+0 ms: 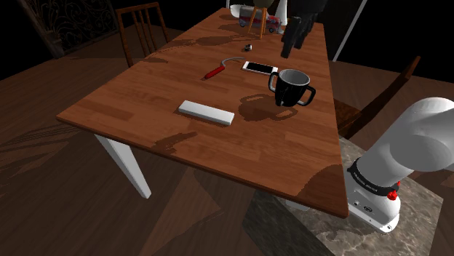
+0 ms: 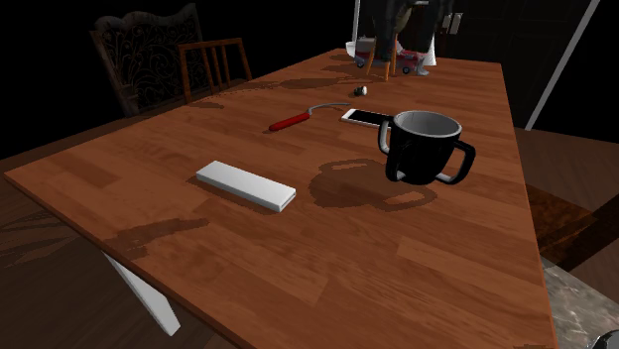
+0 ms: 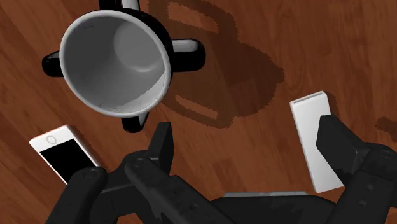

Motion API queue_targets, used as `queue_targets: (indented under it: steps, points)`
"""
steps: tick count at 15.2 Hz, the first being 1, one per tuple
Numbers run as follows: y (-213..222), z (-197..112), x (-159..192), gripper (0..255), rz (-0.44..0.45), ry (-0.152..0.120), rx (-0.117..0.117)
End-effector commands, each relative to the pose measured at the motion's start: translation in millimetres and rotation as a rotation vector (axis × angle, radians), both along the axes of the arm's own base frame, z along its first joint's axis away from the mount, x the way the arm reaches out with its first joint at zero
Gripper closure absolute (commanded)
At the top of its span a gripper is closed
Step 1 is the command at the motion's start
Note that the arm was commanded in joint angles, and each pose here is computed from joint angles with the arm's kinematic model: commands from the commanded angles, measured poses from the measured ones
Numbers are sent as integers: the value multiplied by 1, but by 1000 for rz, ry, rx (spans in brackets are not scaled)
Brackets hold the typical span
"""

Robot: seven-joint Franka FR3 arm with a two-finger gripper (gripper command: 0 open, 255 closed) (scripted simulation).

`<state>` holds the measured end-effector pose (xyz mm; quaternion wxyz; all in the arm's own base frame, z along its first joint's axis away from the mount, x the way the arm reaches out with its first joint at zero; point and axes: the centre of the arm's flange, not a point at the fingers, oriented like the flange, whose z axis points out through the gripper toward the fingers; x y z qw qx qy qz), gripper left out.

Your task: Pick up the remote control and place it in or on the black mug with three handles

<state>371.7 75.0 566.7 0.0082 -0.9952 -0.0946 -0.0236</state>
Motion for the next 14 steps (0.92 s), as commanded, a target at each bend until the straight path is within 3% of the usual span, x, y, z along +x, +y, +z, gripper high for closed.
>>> queue_targets:
  steps: [1,14]
  points:
    - [16,-18,13,0,12,3,0]
    - [122,-121,106,0,95,30,-3]
